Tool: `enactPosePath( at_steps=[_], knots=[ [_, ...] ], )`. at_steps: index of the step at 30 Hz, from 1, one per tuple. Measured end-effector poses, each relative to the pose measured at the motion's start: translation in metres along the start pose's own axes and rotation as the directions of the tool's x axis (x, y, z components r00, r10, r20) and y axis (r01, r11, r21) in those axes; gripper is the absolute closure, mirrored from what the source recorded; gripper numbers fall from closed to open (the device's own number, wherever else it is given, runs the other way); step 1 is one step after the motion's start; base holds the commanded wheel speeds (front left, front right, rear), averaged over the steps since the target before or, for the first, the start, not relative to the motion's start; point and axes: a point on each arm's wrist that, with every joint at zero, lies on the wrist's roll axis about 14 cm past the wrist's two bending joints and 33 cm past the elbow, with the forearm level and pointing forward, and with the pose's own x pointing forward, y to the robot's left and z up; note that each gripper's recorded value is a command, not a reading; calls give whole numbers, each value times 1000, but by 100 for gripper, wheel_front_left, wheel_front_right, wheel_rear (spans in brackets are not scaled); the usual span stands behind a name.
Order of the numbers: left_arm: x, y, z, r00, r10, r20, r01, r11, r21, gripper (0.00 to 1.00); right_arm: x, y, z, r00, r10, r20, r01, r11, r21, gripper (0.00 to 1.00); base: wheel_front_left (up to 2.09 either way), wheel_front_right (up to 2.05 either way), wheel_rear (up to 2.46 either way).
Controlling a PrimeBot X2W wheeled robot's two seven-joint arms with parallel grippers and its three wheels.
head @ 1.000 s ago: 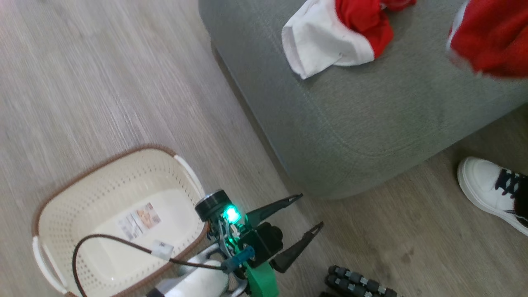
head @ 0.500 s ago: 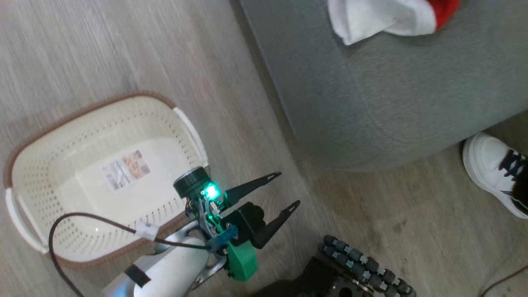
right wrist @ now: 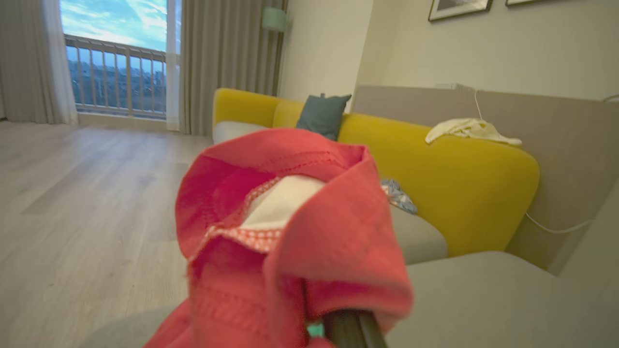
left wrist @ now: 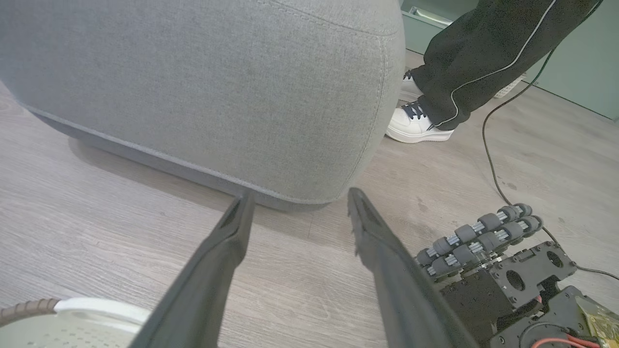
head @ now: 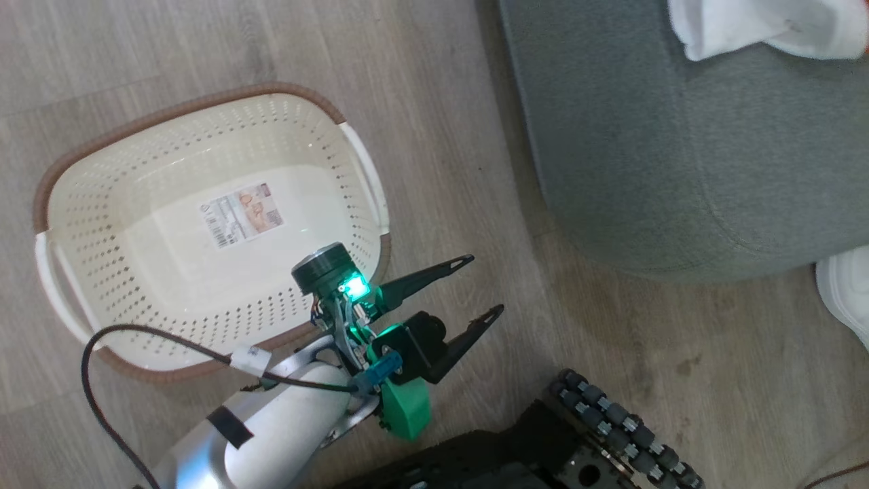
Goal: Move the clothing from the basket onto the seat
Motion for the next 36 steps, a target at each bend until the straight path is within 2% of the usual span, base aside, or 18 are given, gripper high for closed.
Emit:
enactPosePath(
  at_steps=[6,11,16,19,23,25,26,27,33,36],
  knots=[
    [-4,4,-3,1000,26,-6,-26,1000,-15,0,-8,-2,-61,985,-31,-170,25,999,-37,100,0,0,0],
    [-3,4,-2,1000,28,-1,-28,1000,-15,0,-16,-10,-89,962,-75,-261,64,997,-50,100,0,0,0],
    [0,6,1,1000,23,9,-23,1000,-1,0,-43,-5,-135,910,-84,-407,59,995,-75,100,0,0,0],
    [1,5,2,1000,19,10,-19,1000,0,0,-53,-4,-148,883,-82,-461,43,995,-95,100,0,0,0],
    [2,5,2,1000,16,12,-16,1000,0,0,-59,-1,-155,868,-73,-490,23,994,-107,100,0,0,0],
    [3,4,2,1000,11,13,-11,1000,-1,0,-63,6,-162,850,-46,-524,-32,990,-138,100,0,0,0],
    [4,3,2,1000,8,14,-8,1000,-1,0,-66,9,-164,844,-30,-536,-66,985,-159,62,0,0,0],
    [4,2,2,1000,5,13,-5,1000,0,0,-67,13,-166,837,-15,-547,-97,979,-177,0,0,0,0],
    [5,-1,13,1000,0,22,0,1000,29,0,-73,16,-161,827,8,-563,-143,970,-196,0,0,0,0],
    [5,-1,25,999,5,37,-7,999,48,0,-79,18,-157,805,24,-592,-187,958,-216,0,0,0,0]
  ],
)
